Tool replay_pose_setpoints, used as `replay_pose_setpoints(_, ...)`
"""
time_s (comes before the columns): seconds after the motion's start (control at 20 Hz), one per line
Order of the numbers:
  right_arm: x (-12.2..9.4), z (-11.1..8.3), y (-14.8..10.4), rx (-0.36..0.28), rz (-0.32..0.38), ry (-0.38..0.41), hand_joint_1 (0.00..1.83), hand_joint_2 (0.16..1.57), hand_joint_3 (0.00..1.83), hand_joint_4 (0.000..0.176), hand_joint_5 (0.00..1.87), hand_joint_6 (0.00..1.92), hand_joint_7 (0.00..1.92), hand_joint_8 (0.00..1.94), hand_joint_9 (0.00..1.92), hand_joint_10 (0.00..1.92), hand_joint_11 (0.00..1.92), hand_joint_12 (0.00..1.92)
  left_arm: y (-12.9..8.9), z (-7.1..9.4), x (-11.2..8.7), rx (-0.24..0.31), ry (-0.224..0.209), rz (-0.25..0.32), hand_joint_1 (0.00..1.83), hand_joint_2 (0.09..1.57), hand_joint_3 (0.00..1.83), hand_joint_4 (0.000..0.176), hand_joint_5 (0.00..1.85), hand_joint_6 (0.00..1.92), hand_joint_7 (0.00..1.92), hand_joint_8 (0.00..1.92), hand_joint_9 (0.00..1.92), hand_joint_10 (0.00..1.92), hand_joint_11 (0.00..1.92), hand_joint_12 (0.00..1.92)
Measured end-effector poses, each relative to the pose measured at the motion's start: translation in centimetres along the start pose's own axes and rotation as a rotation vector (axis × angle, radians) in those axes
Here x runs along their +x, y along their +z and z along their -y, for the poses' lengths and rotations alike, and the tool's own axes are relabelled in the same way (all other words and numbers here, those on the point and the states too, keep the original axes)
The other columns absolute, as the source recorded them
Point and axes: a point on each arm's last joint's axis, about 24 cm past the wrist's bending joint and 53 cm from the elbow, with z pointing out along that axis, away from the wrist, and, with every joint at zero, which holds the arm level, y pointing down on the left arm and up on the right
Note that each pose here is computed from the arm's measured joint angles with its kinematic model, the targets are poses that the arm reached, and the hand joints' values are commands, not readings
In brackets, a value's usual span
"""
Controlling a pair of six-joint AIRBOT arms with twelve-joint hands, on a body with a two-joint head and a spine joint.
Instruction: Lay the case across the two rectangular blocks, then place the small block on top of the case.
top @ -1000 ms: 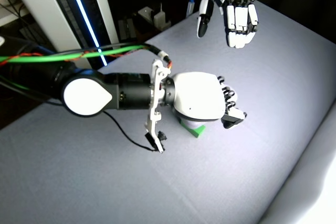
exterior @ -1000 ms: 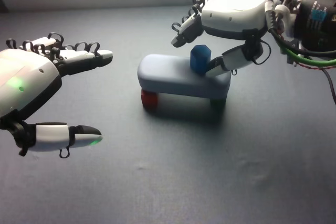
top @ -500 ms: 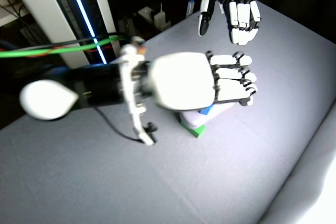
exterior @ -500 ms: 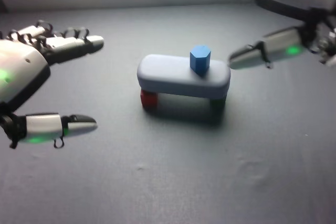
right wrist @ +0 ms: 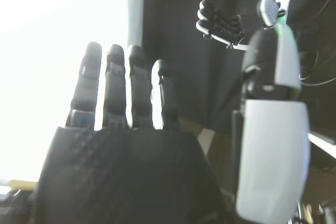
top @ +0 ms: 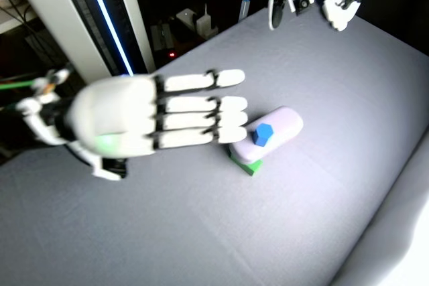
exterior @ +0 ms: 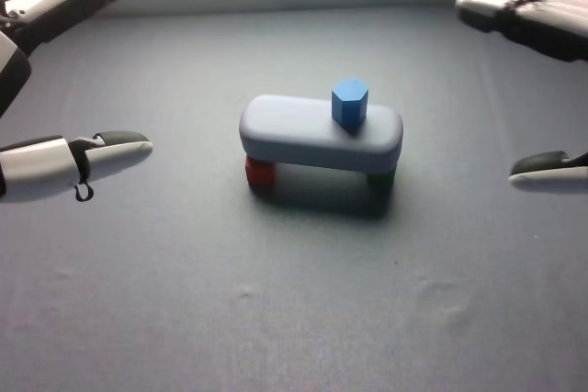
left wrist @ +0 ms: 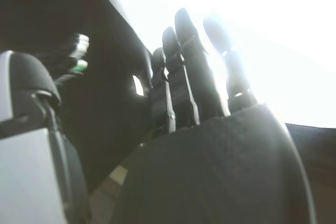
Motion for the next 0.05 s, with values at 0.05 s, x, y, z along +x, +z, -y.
replay_pose_setpoints(0.05, -0.30, -0.23, -0.70, -0.009, 0.014, 0.006, 0.88, 1.04, 0.01, 0.030, 0.19, 0.00, 0.23, 0.00, 0.27, 0.02, 0.00, 0.69, -0.09, 0.05, 0.10, 0.003, -0.011, -0.002, 0.81, 0.95, 0.00, 0.022, 0.22, 0.00, 0.27, 0.00, 0.30, 0.00, 0.00, 1.32)
